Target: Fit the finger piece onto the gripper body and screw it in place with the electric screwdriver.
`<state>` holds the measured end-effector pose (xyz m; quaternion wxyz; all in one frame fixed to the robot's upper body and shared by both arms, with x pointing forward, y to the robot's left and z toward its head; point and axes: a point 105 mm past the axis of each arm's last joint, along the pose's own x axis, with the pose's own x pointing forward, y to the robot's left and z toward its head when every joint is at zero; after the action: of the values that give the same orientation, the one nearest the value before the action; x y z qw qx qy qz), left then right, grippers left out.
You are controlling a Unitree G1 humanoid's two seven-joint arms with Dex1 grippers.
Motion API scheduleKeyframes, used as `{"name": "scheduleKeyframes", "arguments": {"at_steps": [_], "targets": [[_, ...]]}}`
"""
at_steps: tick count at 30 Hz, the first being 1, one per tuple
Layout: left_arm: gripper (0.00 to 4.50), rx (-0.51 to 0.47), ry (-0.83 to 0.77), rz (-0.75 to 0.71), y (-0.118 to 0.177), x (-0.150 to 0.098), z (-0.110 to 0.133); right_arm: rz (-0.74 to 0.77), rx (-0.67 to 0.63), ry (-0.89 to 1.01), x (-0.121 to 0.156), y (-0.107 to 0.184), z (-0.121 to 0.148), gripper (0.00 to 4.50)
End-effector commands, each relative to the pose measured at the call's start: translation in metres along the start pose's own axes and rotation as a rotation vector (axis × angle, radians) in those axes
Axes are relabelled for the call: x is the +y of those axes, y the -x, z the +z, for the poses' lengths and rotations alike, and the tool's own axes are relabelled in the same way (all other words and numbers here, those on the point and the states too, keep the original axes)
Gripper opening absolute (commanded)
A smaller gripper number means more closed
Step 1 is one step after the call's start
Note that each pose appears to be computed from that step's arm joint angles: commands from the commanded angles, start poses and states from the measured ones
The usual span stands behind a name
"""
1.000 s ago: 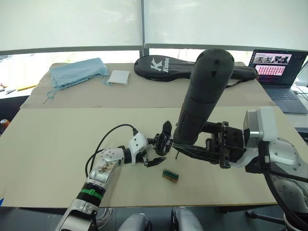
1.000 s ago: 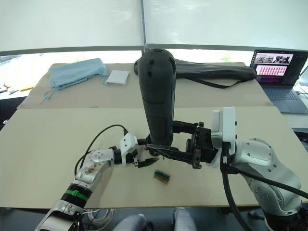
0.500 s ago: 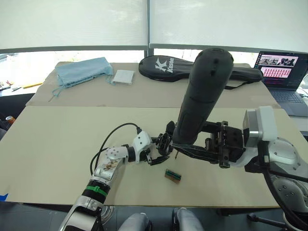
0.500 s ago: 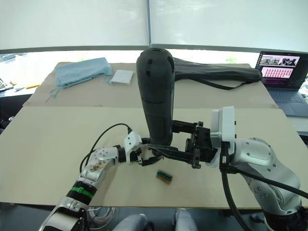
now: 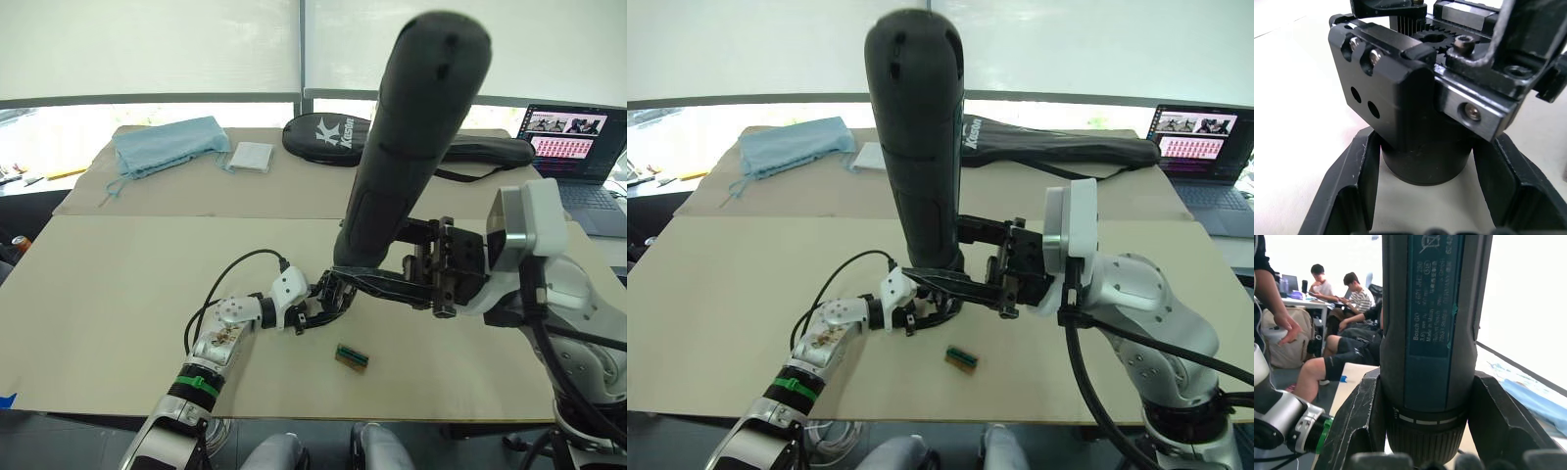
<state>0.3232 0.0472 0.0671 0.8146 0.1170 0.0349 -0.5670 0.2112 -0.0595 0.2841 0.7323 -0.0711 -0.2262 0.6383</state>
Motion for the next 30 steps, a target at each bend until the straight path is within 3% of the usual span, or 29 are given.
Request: {"name": "scheduleKeyframes", "arguments": {"at_steps": [1, 30], "targets": [[2.27, 0.048, 0.03, -0.025, -0.003, -0.007, -0.013, -0.001, -0.031, 0.045, -0.005, -0.008, 0.009, 1.91], [2.27, 0.068, 0.055, -0.029, 0.002, -0.013, -0.017, -0.021, 0.016, 0.071, -0.025, -0.025, -0.03, 1.91]]}}
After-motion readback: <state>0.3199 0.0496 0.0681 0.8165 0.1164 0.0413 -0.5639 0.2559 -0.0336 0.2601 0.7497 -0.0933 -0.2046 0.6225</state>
